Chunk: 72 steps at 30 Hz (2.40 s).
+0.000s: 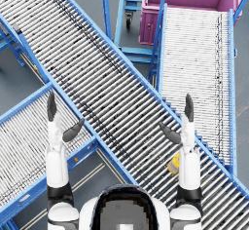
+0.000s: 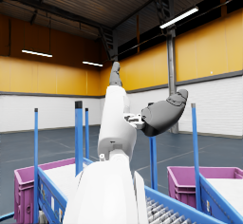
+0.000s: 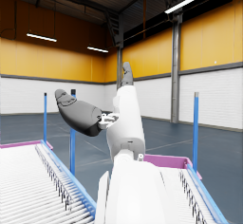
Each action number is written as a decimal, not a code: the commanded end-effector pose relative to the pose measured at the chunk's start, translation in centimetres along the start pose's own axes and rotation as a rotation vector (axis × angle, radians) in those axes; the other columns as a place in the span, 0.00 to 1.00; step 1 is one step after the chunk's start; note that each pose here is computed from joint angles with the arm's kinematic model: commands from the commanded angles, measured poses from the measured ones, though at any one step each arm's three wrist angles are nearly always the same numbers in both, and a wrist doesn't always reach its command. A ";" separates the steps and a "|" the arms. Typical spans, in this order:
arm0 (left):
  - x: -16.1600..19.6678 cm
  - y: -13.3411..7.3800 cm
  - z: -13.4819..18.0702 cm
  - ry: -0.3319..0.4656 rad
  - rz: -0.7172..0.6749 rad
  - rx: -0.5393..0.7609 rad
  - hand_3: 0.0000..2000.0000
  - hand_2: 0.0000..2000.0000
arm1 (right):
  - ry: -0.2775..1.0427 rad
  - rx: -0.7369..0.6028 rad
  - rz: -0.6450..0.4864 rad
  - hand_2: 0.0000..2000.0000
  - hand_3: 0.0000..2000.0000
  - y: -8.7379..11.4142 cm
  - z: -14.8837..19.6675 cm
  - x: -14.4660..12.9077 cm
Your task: Pick up the oil and place it on the left assembly line, put the cola on the right, and keep Sprite still
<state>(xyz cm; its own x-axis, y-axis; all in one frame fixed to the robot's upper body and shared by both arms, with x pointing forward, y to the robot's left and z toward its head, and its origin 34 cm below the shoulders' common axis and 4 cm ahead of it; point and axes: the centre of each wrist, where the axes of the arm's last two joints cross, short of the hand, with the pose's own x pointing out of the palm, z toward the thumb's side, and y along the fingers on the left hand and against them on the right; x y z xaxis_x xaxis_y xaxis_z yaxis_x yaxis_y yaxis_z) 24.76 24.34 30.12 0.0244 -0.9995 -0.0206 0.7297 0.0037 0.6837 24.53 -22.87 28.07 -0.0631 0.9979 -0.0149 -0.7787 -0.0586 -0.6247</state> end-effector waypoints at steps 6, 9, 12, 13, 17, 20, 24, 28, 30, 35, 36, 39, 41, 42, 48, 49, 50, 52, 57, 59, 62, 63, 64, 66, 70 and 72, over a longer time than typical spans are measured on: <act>-0.5 -0.2 0.1 0.003 0.022 0.003 0.00 0.00 | 0.004 -0.013 -0.030 0.00 0.00 0.2 0.4 -0.6; -0.5 -0.2 0.1 0.003 0.027 0.002 0.00 0.00 | 0.001 -0.014 -0.033 0.00 0.00 0.2 0.4 -0.6; -0.5 0.2 0.4 0.003 0.022 0.020 0.00 0.00 | -0.003 -0.015 -0.032 0.00 0.00 0.2 0.4 -0.5; -0.6 0.2 0.3 0.003 0.027 0.015 0.00 0.00 | -0.003 -0.010 -0.037 0.00 0.00 0.2 0.2 -0.6; -0.5 0.0 0.2 0.000 0.030 0.009 0.00 0.00 | -0.011 -0.006 -0.030 0.00 0.00 0.2 0.1 -0.3; -0.7 0.3 0.2 0.002 0.038 0.014 0.00 0.00 | -0.016 -0.003 -0.030 0.00 0.00 0.2 0.0 -0.2; -0.6 0.2 0.3 -0.002 0.037 0.017 0.00 0.00 | -0.020 0.002 -0.035 0.00 0.00 0.4 -0.1 -0.2; -0.7 0.1 0.4 -0.003 0.041 0.021 0.00 0.00 | -0.023 0.002 -0.039 0.00 0.00 0.7 0.0 -0.1; -0.6 -0.1 0.2 -0.006 0.041 0.009 0.00 0.00 | -0.024 -0.003 -0.041 0.00 0.00 0.6 0.1 -0.1; -0.6 -0.2 0.2 -0.008 0.044 0.008 0.00 0.00 | -0.028 -0.004 -0.045 0.00 0.00 0.6 0.1 -0.1; -0.7 0.1 0.4 -0.005 0.048 0.022 0.00 0.00 | -0.029 0.000 -0.047 0.00 0.00 0.7 0.0 -0.1; -0.6 -0.2 0.1 -0.010 0.047 0.006 0.00 0.00 | -0.032 0.007 -0.050 0.00 0.00 0.8 -0.2 -0.1; -0.4 -0.2 0.2 -0.013 0.041 0.012 0.00 0.00 | -0.035 0.009 -0.049 0.00 0.00 0.9 -0.2 0.0; -0.5 -0.3 0.0 -0.013 0.045 0.002 0.00 0.00 | -0.035 0.012 -0.054 0.00 0.00 1.0 -0.3 -0.1; -0.2 -0.4 0.0 -0.019 0.038 0.002 0.00 0.00 | -0.040 0.020 -0.061 0.00 0.00 1.3 -0.4 -0.1; 0.0 -0.4 0.2 -0.022 0.031 0.007 0.00 0.00 | -0.042 0.021 -0.059 0.00 0.00 1.5 -0.3 0.0; 0.0 -0.3 0.1 -0.022 0.031 0.006 0.00 0.00 | -0.045 0.036 -0.057 0.00 0.00 1.9 -0.6 0.1; 0.0 -0.5 -0.1 -0.024 0.034 -0.003 0.00 0.00 | -0.052 0.066 -0.055 0.00 0.00 2.6 -1.1 0.4; 0.2 -0.7 -0.1 -0.031 0.028 -0.009 0.00 0.00 | -0.063 0.081 -0.046 0.00 0.00 3.3 -1.1 0.8; 0.3 -0.9 -0.2 -0.034 0.026 -0.013 0.00 0.00 | -0.068 0.089 -0.041 0.00 0.00 3.4 -1.3 1.0; 0.5 -1.1 -0.3 -0.037 0.025 -0.019 0.00 0.00 | -0.074 0.102 -0.038 0.00 0.00 3.9 -1.4 1.3; 0.5 -1.1 -0.3 -0.038 0.024 -0.020 0.00 0.00 | -0.075 0.101 -0.039 0.00 0.00 3.9 -1.4 1.3; 0.6 -1.0 -0.1 -0.039 0.019 -0.010 0.00 0.00 | -0.076 0.105 -0.040 0.00 0.00 4.1 -1.4 1.3; 0.6 -1.2 -0.3 -0.041 0.022 -0.022 0.00 0.00 | -0.078 0.111 -0.043 0.00 0.00 4.4 -1.4 1.3; 0.6 -1.1 -0.4 -0.043 0.021 -0.023 0.00 0.00 | -0.085 0.122 -0.041 0.00 0.00 4.6 -1.6 1.5; 0.7 -1.2 -0.5 -0.044 0.022 -0.027 0.00 0.00 | -0.097 0.164 -0.026 0.00 0.00 5.4 -2.3 2.0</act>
<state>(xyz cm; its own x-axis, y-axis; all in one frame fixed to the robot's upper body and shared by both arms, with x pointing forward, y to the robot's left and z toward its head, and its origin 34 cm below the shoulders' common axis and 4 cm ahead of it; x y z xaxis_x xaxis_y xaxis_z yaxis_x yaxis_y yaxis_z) 24.28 23.68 28.89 0.0109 -0.9996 0.0277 0.7492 0.0265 0.6618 21.81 -21.42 23.45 -0.0829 0.9932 0.0814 -0.8612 -0.0303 -0.5074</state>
